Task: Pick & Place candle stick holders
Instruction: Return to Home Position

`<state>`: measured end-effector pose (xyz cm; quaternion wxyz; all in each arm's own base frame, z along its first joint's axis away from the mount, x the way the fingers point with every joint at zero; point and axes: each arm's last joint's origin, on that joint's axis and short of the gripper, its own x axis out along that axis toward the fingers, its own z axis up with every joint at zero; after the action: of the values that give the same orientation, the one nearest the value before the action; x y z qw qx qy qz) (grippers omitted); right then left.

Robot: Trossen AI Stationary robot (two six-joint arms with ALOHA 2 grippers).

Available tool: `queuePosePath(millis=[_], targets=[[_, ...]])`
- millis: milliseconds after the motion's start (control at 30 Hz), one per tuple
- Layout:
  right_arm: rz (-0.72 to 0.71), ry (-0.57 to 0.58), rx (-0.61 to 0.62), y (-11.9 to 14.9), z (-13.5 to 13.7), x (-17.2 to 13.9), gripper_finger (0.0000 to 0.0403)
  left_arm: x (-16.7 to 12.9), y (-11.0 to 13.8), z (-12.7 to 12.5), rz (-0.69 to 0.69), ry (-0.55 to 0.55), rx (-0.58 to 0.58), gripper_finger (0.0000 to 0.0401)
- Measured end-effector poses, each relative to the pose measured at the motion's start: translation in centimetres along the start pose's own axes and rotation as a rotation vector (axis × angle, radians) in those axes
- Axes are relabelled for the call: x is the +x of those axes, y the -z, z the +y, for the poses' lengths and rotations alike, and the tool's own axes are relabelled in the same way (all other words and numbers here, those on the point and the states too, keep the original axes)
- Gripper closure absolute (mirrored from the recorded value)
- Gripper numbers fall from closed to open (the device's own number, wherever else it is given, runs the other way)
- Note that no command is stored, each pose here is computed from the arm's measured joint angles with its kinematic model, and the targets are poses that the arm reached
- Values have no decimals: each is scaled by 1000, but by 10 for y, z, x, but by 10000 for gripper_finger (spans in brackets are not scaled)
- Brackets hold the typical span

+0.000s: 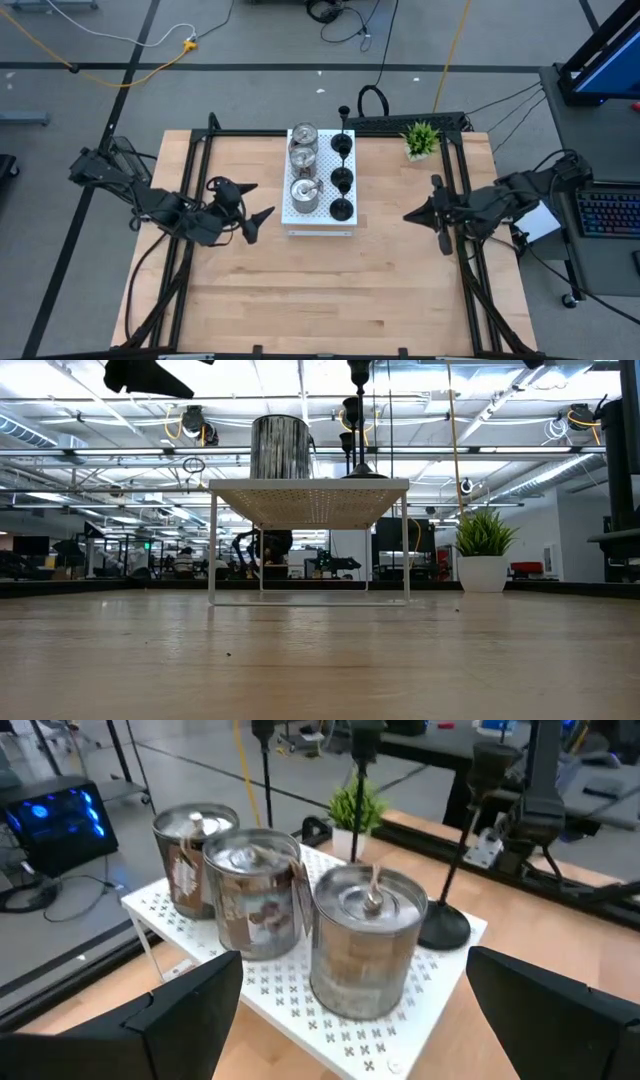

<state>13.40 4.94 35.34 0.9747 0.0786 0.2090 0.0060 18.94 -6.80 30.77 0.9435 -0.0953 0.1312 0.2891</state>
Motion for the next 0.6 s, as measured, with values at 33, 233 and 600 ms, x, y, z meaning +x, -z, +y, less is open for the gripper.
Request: queuePosePath(millis=[33, 233, 600], targets=[[5, 1, -3, 1, -1, -1, 403, 0, 0, 1, 8, 6, 1, 9], [18, 6, 46, 4, -5, -9, 403, 0, 0, 11, 81, 44, -24, 71], [-33, -14, 0, 3, -10, -24, 403, -2, 0, 21, 170, 166, 127, 371]])
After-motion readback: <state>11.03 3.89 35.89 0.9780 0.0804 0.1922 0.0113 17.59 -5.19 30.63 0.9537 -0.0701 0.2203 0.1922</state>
